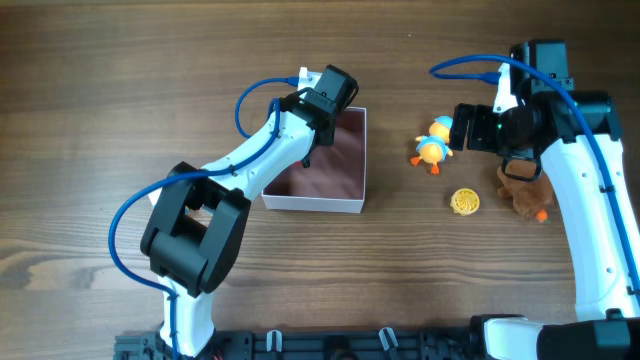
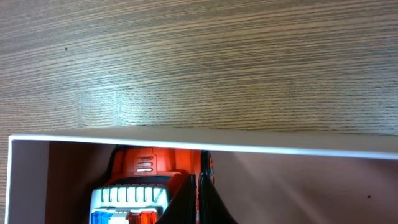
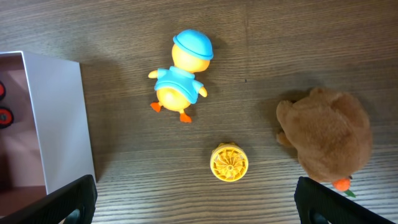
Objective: Pack container
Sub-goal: 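Carry the fire truck right and lower it into the box, then open the left gripper, withdraw, and grasp the colour cube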
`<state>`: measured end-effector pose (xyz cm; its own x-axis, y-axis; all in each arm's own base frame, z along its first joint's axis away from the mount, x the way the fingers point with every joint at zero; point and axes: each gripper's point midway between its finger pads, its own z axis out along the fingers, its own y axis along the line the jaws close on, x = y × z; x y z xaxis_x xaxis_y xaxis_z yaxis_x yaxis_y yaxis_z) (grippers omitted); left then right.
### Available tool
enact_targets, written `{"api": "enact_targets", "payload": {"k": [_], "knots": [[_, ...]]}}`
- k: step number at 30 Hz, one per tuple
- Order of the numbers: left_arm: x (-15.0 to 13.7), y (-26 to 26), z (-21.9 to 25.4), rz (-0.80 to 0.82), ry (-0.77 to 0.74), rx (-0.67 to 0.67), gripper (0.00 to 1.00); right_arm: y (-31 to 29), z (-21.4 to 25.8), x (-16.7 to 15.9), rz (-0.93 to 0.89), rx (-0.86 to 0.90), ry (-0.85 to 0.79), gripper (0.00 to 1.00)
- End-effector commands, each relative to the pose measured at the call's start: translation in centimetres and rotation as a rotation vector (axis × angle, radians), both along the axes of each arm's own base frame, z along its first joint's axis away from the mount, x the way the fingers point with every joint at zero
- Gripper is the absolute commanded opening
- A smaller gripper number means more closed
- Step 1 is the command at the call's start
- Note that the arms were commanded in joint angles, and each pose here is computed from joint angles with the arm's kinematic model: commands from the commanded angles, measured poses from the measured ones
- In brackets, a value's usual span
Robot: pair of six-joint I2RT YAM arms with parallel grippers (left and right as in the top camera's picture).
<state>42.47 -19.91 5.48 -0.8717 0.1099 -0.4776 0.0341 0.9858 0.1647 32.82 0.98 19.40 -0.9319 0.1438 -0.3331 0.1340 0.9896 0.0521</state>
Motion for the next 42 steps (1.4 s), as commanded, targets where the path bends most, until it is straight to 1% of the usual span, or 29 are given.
{"api": "enact_targets", "payload": {"k": [1, 3, 7, 9, 10, 11, 12, 13, 14, 15, 16, 17, 18, 19, 21, 22, 25, 28, 30, 31, 34, 37, 42], "knots": [[0.4, 0.5, 0.2, 0.004, -0.017, 0.033, 0.04, 0.1, 0.5, 0.4, -0.006, 0.011, -0.015, 1.0], [0.2, 0.0, 0.9, -0.007, -0.03, 0.024, 0.04, 0.1, 0.5, 0.4, -0.006, 0.011, -0.015, 1.0], [-0.7, -1.6, 4.5, -0.045, -0.087, -0.015, 0.07, 0.1, 0.5, 0.4, -0.005, 0.01, -0.015, 1.0], [-1.8, -1.8, 7.0, -0.062, -0.106, -0.03, 0.11, 0.1, 0.5, 0.4, -0.005, 0.011, -0.014, 1.0], [-2.4, -1.6, 8.4, -0.066, -0.113, -0.035, 0.11, 0.1, 0.5, 0.4, -0.006, 0.01, -0.014, 1.0], [-3.1, -1.0, 9.7, -0.064, -0.116, -0.039, 0.16, 0.1, 0.5, 0.4, -0.005, 0.01, -0.014, 1.0], [-4.0, -0.1, 11.4, -0.049, -0.12, -0.047, 0.26, 0.1, 0.5, 0.4, -0.005, 0.011, -0.014, 1.0], [-4.7, 1.0, 12.7, -0.026, -0.126, -0.056, 0.3, 0.1, 0.5, 0.4, -0.005, 0.01, -0.014, 1.0], [-5.2, 2.0, 13.9, -0.007, -0.131, -0.063, 0.31, 0.1, 0.5, 0.4, -0.006, 0.01, -0.013, 1.0], [-5.9, 3.5, 15.2, 0.014, -0.135, -0.067, 0.38, 0.1, 0.5, 0.3, -0.005, 0.01, -0.012, 1.0], [-6.5, 5.0, 16.3, 0.044, -0.142, -0.073, 0.67, 0.1, 0.5, 0.3, -0.005, 0.01, -0.01, 1.0], [-7.0, 6.7, 17.4, 0.096, -0.15, -0.088, 0.79, 0.1, 0.5, 0.3, -0.005, 0.01, -0.009, 1.0], [-8.0, 9.5, 18.6, 0.194, -0.159, -0.111, 0.82, 0.1, 0.5, 0.2, -0.005, 0.01, -0.008, 1.0], [-8.8, 12.2, 19.4, 0.293, -0.163, -0.13, 0.9, 0.1, 0.5, 0.2, -0.005, 0.01, -0.007, 1.0], [-10.3, 16.1, 20.0, 0.464, -0.158, -0.164, 0.98, 0.1, 0.5, 0.2, -0.005, 0.01, -0.007, 1.0], [-11.5, 18.6, 19.9, 0.559, -0.125, -0.186, 1.0, 0.1, 0.5, 0.2, -0.004, 0.01, -0.007, 1.0], [-13.2, 22.0, 18.3, 0.695, -0.025, -0.233, 1.0, 0.1, 0.5, 0.2, -0.004, 0.01, -0.007, 1.0], [-14.3, 25.7, 14.4, 0.847, 0.044, -0.268, 1.0, 0.1, 0.4, 0.2, -0.004, 0.01, -0.004, 1.0], [-14.9, 26.7, 11.4, 0.905, 0.087, -0.325, 1.0, 0.1, 0.4, 0.1, -0.004, 0.01, -0.001, 1.0], [-15.1, 26.9, 10.0, 0.916, 0.105, -0.348, 1.0, 0.1, 0.4, 0.1, -0.005, 0.01, 0.0, 1.0], [-15.2, 26.6, 5.3, 0.86, 0.14, -0.399, 1.0, 0.1, 0.4, 0.1, -0.005, 0.01, 0.0, 1.0], [-15.5, 26.4, 2.1, 0.841, 0.161, -0.396, 1.0, 0.1, 0.4, 0.0, -0.004, 0.009, 0.003, 1.0], [-14.9, 26.7, -0.9, 0.851, 0.194, -0.381, 1.0, 0.1, 0.3, -0.3, -0.005, 0.009, 0.017, 1.0]]}}
